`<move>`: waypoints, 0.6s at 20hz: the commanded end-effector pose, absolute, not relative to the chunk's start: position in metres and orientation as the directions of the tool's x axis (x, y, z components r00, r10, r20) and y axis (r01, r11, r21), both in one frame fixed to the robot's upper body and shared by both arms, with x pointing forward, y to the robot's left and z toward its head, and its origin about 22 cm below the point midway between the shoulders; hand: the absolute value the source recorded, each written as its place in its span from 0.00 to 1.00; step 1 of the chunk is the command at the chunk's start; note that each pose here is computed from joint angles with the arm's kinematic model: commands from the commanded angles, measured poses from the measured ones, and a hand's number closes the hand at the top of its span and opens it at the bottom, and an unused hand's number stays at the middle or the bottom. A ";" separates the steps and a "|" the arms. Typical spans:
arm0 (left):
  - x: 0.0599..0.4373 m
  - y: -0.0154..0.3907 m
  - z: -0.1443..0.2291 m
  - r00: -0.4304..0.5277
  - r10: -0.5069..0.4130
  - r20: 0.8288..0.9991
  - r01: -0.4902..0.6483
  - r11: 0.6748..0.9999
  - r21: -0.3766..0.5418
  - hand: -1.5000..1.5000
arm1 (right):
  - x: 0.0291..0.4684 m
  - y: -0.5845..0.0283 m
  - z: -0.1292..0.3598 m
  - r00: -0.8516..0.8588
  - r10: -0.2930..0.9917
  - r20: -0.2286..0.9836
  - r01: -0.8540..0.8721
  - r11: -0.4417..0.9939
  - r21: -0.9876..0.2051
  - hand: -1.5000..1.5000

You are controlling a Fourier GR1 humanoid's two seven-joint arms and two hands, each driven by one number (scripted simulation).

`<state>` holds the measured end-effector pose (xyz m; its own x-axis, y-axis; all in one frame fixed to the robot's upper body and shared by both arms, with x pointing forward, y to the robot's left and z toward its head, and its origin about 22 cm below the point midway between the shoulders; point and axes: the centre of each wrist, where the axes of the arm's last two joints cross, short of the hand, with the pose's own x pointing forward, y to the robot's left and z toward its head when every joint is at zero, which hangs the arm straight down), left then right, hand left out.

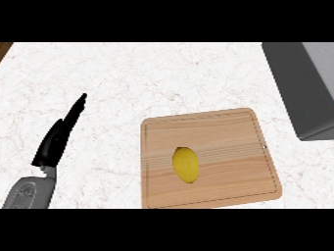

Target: Pick the can from the cutting board and place it in the cardboard box

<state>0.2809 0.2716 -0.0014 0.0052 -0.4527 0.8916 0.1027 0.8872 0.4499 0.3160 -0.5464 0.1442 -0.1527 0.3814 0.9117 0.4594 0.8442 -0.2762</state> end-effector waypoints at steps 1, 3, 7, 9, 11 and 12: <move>0.277 0.270 -0.006 0.008 -0.461 0.888 0.104 0.883 0.457 0.50 | 0.296 -0.565 0.146 -0.213 0.360 0.908 0.524 0.827 -0.204 0.00; 0.291 0.261 0.002 0.009 -0.449 0.894 0.101 0.890 0.446 0.50 | 0.280 -0.577 0.143 -0.204 0.361 0.910 0.538 0.818 -0.205 0.00; 0.281 0.274 -0.005 0.007 -0.455 0.890 0.092 0.887 0.453 0.50 | 0.259 -0.589 0.135 -0.220 0.368 0.903 0.578 0.795 -0.183 0.00; 0.287 0.265 0.004 0.009 -0.441 0.897 0.114 0.892 0.438 0.50 | 0.251 -0.594 0.136 -0.221 0.366 0.904 0.578 0.796 -0.181 0.00; 0.289 0.272 0.009 0.005 -0.444 0.896 0.104 0.891 0.441 0.50 | 0.244 -0.598 0.135 -0.220 0.380 0.898 0.571 0.797 -0.197 0.00; 0.283 0.275 -0.001 -0.003 -0.442 0.897 0.111 0.891 0.440 0.50 | 0.241 -0.597 0.125 -0.216 0.385 0.897 0.568 0.797 -0.205 0.00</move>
